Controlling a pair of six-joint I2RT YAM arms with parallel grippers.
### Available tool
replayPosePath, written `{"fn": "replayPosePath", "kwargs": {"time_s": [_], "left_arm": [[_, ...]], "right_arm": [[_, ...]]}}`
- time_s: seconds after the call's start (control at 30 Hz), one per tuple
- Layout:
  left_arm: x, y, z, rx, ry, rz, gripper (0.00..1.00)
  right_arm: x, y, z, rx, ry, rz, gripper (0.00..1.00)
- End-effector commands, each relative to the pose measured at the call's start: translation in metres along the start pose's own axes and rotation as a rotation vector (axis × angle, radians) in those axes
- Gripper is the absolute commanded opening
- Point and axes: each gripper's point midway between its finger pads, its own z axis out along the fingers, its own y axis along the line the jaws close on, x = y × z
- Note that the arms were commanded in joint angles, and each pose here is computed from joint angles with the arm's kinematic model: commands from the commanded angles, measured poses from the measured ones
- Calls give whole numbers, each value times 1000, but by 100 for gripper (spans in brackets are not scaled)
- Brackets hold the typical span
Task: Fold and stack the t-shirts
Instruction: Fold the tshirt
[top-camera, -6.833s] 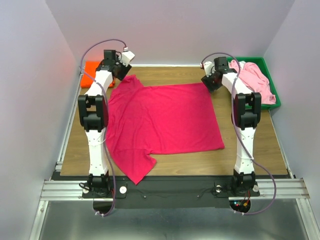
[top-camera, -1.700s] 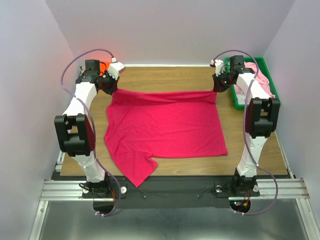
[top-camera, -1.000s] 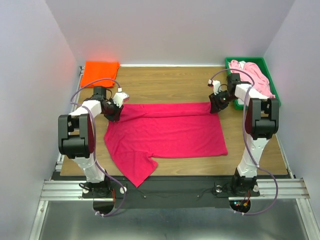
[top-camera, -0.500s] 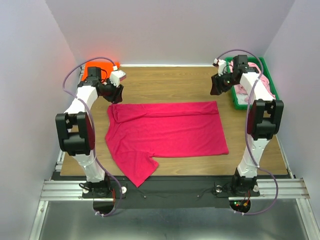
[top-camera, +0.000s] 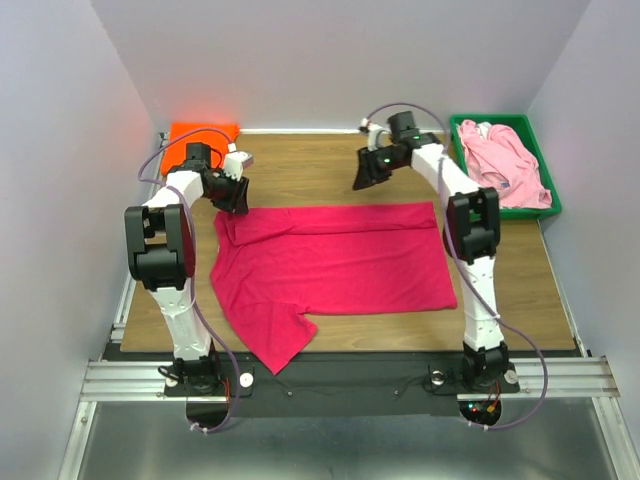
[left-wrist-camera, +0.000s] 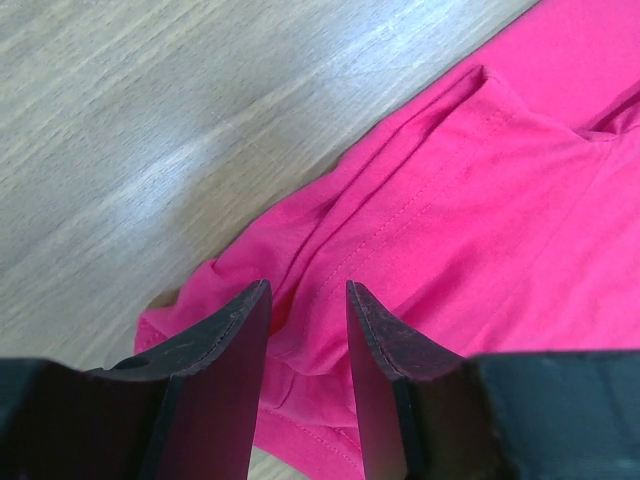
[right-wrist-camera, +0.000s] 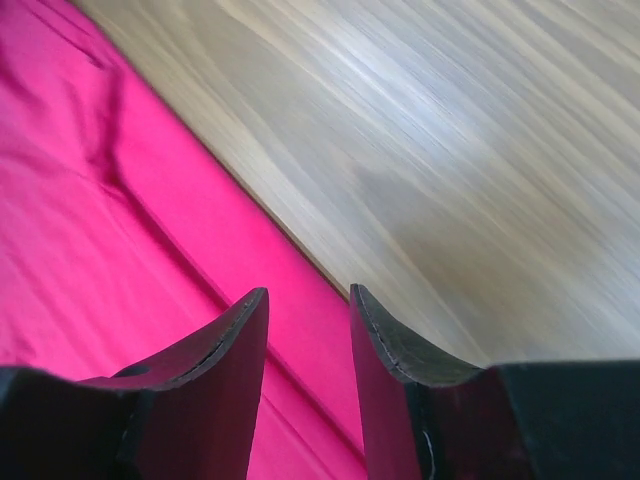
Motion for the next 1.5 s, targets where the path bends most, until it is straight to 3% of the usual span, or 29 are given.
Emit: {"fn": "replayPosePath", "kwargs": {"time_s": [0.0, 0.4, 0.77, 1.2, 1.47], "left_arm": [[-5, 4, -8, -33, -9, 1, 47], [-8, -4, -28, -47, -44, -21, 46], [-5, -9, -42, -30, -60, -70, 46], [11, -11, -36, -9, -37, -97, 47], [11, -8, -31, -4, -35, -96, 46]], "right_arm": [[-44, 42, 22, -84, -97, -22, 45], [-71, 128, 90, -252, -178, -5, 45], [-54, 171, 148, -353, -160, 65, 44], [-29, 177, 167, -345, -111, 64, 44], [-40, 173, 156, -284, -148, 16, 44]]}}
